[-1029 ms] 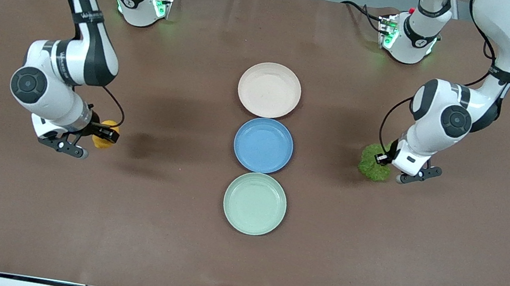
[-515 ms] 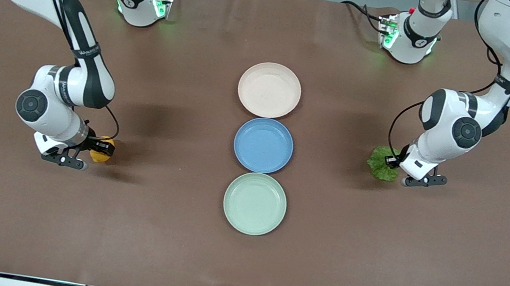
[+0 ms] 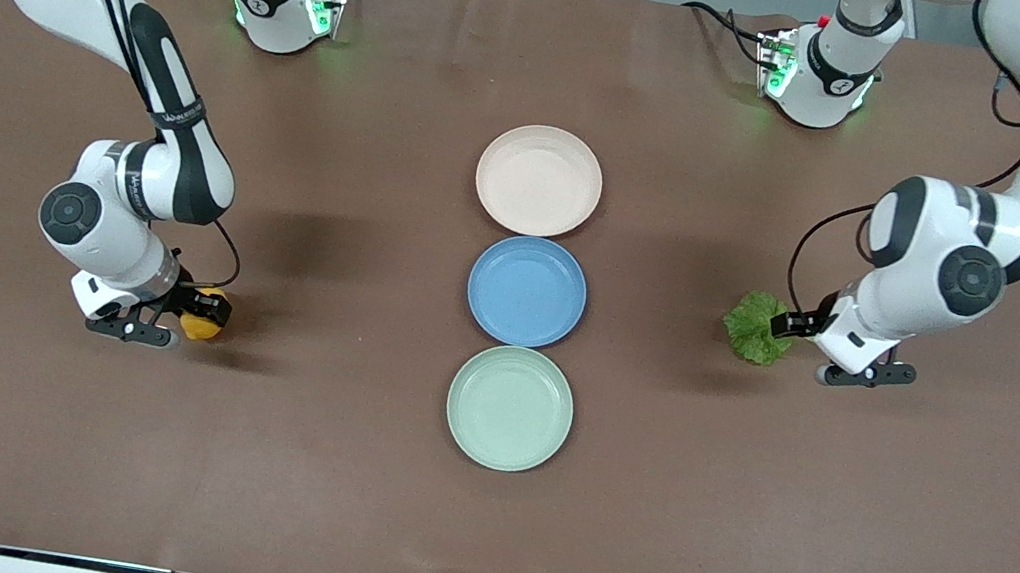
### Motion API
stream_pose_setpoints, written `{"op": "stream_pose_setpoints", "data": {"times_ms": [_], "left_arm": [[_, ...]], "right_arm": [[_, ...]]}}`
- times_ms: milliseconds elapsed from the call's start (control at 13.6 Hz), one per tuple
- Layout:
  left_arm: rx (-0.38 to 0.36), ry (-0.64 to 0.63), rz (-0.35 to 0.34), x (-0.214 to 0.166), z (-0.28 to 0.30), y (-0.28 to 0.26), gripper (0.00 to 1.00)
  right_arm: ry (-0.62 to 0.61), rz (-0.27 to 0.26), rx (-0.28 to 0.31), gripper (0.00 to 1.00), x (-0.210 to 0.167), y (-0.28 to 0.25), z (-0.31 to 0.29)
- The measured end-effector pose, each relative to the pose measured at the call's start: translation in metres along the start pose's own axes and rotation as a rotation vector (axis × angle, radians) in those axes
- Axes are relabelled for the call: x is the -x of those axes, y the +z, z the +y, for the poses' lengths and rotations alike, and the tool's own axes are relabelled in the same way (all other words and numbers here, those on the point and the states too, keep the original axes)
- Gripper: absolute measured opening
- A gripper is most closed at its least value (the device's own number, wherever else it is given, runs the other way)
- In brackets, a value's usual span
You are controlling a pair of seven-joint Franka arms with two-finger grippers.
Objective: Pick lemon and lettuce from plates
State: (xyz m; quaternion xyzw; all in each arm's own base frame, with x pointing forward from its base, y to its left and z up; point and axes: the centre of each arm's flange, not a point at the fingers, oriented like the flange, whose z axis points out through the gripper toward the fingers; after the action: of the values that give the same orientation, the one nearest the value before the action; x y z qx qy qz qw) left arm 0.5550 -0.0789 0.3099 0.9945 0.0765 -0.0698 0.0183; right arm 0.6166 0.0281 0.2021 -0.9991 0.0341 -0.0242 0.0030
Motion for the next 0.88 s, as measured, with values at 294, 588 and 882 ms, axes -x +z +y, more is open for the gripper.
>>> {"op": "stream_pose_setpoints", "data": {"times_ms": [294, 588, 882], "left_arm": [[0.006, 0.038, 0.027, 0.005, -0.006, -0.118, 1.00], [0.013, 0.091, 0.075, 0.029, -0.020, -0.209, 1.00], [0.017, 0.128, 0.101, 0.038, -0.036, -0.272, 1.00]], "right_arm": [[-0.016, -0.108, 0.011, 1.00, -0.019, -0.028, -0.006], [-0.035, -0.210, 0.026, 1.00, -0.045, -0.137, -0.016], [-0.095, -0.234, 0.045, 1.00, -0.034, -0.223, -0.013]]}}
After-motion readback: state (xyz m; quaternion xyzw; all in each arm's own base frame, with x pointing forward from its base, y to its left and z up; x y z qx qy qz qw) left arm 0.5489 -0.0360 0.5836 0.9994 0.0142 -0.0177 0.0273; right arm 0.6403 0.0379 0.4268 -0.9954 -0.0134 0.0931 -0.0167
